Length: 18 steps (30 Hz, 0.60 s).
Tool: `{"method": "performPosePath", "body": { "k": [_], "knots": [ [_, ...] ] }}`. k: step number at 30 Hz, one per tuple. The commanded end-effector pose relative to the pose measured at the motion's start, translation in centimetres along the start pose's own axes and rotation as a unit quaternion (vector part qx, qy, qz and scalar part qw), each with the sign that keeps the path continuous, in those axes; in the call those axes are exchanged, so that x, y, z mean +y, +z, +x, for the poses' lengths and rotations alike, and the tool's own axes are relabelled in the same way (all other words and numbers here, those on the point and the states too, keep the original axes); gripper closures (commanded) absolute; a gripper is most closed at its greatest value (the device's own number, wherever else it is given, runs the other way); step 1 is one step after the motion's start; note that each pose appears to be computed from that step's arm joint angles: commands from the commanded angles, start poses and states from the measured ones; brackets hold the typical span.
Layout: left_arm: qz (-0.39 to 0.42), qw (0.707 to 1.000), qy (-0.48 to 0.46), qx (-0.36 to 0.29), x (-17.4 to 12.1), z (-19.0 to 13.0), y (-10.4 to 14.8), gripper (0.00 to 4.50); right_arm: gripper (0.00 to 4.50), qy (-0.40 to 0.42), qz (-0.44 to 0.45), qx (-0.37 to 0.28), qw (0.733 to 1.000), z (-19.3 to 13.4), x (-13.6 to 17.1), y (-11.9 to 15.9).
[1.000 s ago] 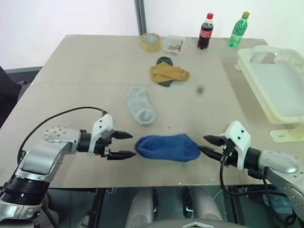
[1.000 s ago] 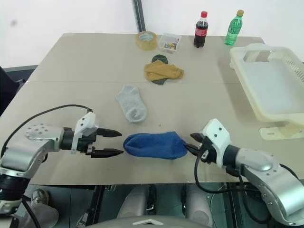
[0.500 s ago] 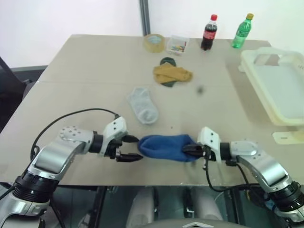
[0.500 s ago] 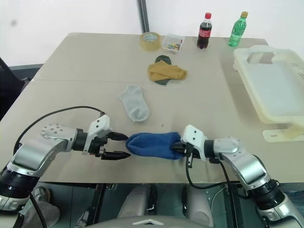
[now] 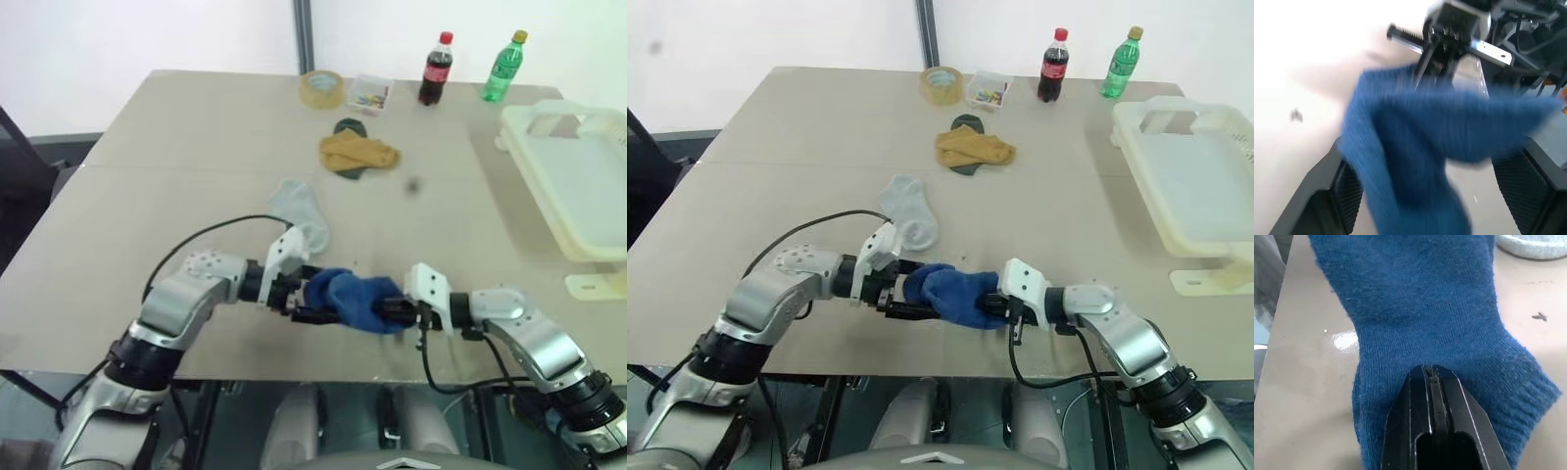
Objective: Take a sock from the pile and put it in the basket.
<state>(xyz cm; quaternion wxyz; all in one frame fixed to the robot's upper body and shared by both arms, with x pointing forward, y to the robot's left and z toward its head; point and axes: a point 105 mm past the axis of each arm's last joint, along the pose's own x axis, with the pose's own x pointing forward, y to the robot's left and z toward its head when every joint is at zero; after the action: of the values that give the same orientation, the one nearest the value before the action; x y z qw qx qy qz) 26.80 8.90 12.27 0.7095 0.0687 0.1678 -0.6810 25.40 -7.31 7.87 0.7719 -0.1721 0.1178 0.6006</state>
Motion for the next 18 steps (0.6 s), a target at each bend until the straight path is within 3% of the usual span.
{"method": "performPosePath", "body": {
  "k": [1,7,18],
  "knots": [
    [0.018,0.999,-0.043,-0.011,-0.7,1.3,0.7,0.61,4.49,-0.023,0.0,0.004,1.0,-1.0,-0.3,0.2],
    [0.013,0.996,-0.085,-0.032,-0.8,3.5,1.4,0.61,4.49,-0.031,0.004,0.002,1.0,-2.4,0.4,1.2],
    [0.001,0.995,-0.083,-0.049,-0.6,4.8,1.8,0.61,4.49,-0.056,0.032,0.001,0.998,-3.3,0.2,0.9]
  ]
}}
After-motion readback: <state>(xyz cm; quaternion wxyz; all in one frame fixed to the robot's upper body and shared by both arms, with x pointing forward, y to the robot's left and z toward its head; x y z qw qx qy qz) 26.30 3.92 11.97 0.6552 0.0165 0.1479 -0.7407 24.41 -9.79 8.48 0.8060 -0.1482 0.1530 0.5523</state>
